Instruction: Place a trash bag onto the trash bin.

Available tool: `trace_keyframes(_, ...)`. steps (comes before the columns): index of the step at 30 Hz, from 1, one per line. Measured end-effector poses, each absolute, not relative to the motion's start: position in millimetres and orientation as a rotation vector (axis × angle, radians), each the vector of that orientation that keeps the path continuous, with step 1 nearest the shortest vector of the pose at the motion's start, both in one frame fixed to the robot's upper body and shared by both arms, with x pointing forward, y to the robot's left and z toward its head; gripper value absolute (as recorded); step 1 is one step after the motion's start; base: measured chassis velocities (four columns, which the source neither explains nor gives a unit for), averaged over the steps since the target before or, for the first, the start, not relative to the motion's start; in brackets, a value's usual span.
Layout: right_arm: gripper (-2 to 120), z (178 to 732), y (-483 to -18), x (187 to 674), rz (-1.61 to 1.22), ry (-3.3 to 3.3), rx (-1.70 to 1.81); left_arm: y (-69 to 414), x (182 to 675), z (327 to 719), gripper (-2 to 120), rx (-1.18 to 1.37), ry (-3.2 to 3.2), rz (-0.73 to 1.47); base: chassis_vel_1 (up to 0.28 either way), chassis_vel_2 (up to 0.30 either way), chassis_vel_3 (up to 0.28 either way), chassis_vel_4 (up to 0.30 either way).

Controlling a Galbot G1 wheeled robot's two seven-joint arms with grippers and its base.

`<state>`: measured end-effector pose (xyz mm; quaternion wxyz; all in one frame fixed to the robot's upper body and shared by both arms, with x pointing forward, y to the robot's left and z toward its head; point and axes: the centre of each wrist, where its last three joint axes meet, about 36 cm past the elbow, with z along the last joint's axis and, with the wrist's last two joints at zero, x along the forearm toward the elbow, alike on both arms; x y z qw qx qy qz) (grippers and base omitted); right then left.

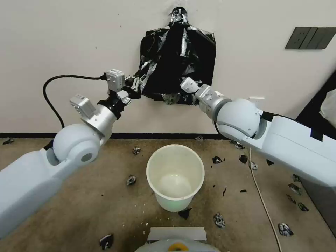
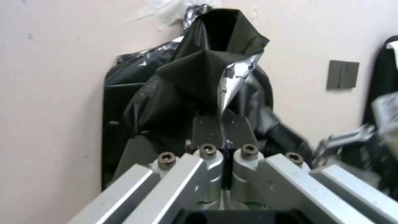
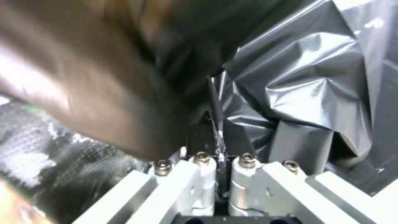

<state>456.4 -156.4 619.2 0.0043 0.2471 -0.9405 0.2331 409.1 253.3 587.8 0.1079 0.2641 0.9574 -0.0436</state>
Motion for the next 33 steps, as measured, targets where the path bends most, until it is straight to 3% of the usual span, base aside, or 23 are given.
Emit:
trace_keyframes(8,0,610,-176,425,0.317,-3.092,1.005,263,390,577,0,0.699,2.841,-0.14,0.0,0.0,0.0,0.0)
trace_keyframes(19,0,565,-173,381,0.175,-3.012,1.096,268,355,564,0,0.671,2.861,-0.145,0.0,0.0,0.0,0.0)
trace_keyframes(33,0,567,-188,329,-0.07,-3.01,0.989,269,320,567,0,0.692,2.859,-0.139,0.0,0.0,0.0,0.0)
